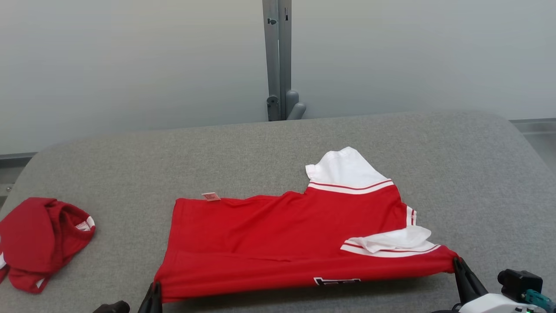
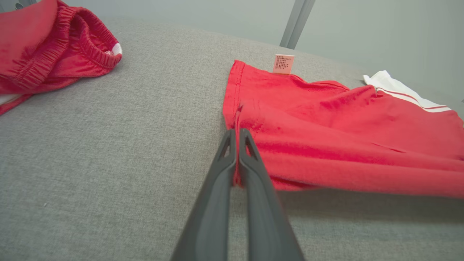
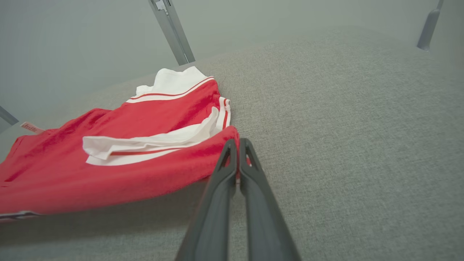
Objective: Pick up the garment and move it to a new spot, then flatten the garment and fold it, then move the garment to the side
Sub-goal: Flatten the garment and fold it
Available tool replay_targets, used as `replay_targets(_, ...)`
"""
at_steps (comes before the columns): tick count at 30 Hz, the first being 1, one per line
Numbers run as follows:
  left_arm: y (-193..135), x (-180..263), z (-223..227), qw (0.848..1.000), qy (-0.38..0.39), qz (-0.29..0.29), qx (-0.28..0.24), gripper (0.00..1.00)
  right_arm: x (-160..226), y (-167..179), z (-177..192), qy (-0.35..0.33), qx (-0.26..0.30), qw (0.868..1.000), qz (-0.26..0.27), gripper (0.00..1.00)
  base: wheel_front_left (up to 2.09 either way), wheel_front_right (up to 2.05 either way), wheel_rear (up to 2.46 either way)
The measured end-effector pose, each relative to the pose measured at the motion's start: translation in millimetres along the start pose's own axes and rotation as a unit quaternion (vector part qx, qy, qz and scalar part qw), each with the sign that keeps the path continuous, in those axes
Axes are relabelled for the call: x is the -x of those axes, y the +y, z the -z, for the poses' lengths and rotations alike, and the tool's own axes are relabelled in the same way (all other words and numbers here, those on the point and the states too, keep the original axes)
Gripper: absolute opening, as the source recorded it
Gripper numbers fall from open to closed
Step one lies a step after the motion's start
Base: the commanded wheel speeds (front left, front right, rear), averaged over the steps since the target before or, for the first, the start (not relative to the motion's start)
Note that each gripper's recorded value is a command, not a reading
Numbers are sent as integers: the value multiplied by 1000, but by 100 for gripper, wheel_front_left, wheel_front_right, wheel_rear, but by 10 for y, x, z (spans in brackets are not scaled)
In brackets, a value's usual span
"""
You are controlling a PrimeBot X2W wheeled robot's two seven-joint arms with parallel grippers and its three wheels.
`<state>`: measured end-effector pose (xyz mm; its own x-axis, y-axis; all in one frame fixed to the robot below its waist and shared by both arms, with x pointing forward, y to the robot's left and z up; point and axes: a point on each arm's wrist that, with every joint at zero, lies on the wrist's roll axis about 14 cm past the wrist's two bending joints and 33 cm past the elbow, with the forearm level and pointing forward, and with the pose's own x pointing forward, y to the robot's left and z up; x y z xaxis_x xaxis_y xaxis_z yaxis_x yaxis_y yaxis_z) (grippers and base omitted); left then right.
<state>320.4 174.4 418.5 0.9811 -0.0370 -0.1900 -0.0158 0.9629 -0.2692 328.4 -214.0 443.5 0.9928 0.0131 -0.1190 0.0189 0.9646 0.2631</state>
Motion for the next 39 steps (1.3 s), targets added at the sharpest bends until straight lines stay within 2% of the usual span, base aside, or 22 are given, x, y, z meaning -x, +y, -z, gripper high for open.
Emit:
replay_targets(5,24,63,11,1000,-2,-3,2,0,38,36,8,-1,-1,1000,-5,0,0,0,0)
replay_targets(13,65,126,258,999,38,-12,5,0,109,2,234,32,-5,999,4,0,0,0,0)
replay_targets(14,75,127,282,999,42,-15,4,22,112,-7,264,37,-6,999,6,0,0,0,0)
replay_targets(15,87,128,305,999,46,-18,4,68,116,-20,296,42,-6,999,9,65,0,0,0)
replay_targets(16,107,132,336,998,51,-24,6,100,121,-35,328,48,-5,999,11,100,0,0,0)
replay_targets(22,190,104,364,997,58,-47,-3,100,49,-104,281,45,11,999,17,100,0,0,0)
replay_targets(27,187,38,323,997,55,-47,-9,100,-109,-33,143,27,28,999,5,100,0,0,0)
replay_targets(39,-46,-753,-158,998,12,11,-55,100,-662,297,-101,-5,40,998,-42,100,0,0,0)
